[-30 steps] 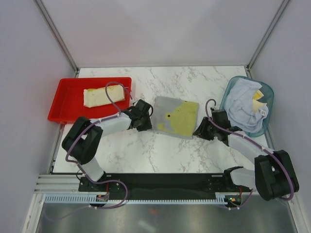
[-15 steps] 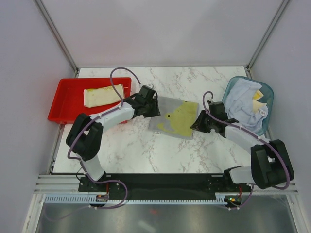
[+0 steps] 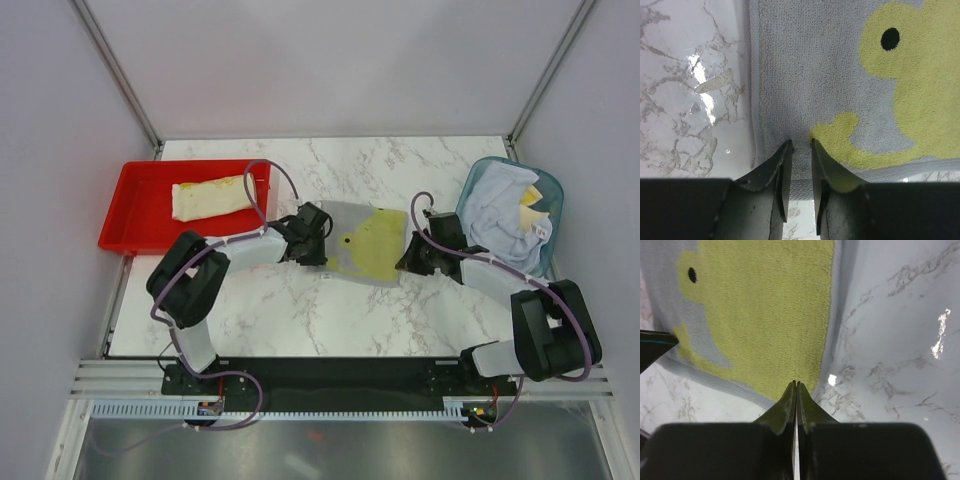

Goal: Fold and stack the towels
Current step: Fold the towel

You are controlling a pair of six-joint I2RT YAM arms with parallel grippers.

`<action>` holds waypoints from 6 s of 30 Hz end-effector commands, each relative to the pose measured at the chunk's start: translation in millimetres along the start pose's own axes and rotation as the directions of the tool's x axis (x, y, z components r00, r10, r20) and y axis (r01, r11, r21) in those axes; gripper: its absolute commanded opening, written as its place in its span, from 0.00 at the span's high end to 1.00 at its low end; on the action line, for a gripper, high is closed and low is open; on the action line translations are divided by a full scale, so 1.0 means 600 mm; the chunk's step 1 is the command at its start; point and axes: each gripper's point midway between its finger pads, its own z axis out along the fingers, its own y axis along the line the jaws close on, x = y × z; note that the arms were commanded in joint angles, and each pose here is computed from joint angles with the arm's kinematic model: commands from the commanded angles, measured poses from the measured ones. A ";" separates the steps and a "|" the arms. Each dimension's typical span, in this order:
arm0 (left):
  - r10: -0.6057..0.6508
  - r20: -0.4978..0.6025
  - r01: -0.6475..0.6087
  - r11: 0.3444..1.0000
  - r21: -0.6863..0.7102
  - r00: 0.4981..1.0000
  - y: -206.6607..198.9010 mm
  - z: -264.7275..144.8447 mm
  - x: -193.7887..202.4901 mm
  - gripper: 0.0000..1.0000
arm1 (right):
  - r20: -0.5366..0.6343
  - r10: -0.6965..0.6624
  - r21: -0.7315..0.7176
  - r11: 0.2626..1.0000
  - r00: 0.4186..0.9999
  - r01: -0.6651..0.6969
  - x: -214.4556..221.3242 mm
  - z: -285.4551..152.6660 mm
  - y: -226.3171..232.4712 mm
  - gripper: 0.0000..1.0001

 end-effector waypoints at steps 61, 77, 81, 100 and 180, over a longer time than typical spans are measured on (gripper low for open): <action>0.244 0.116 -0.250 0.967 0.045 0.963 -0.016 -0.052 -0.185 0.60 | 0.153 -0.170 -0.035 0.983 0.973 0.178 -0.196 -0.017 0.097 0.88; 0.176 0.069 -0.172 0.983 -0.068 0.982 0.059 0.095 -0.241 0.65 | 0.051 -0.207 0.126 0.972 0.977 0.199 -0.221 0.132 -0.005 0.87; 0.172 0.074 -0.168 0.984 -0.051 0.982 0.052 0.091 -0.244 0.63 | 0.057 -0.234 0.150 0.963 0.971 0.223 -0.227 0.132 -0.012 0.86; 0.431 0.171 -0.449 0.890 0.083 0.886 0.033 0.051 -0.319 0.46 | 0.041 -0.417 -0.140 0.897 0.908 0.418 -0.283 0.094 0.071 0.43; 0.710 0.066 -0.685 0.645 0.338 0.701 0.091 0.120 -0.294 0.90 | -0.054 -0.554 -0.442 0.759 0.831 0.478 -0.274 0.166 0.034 0.65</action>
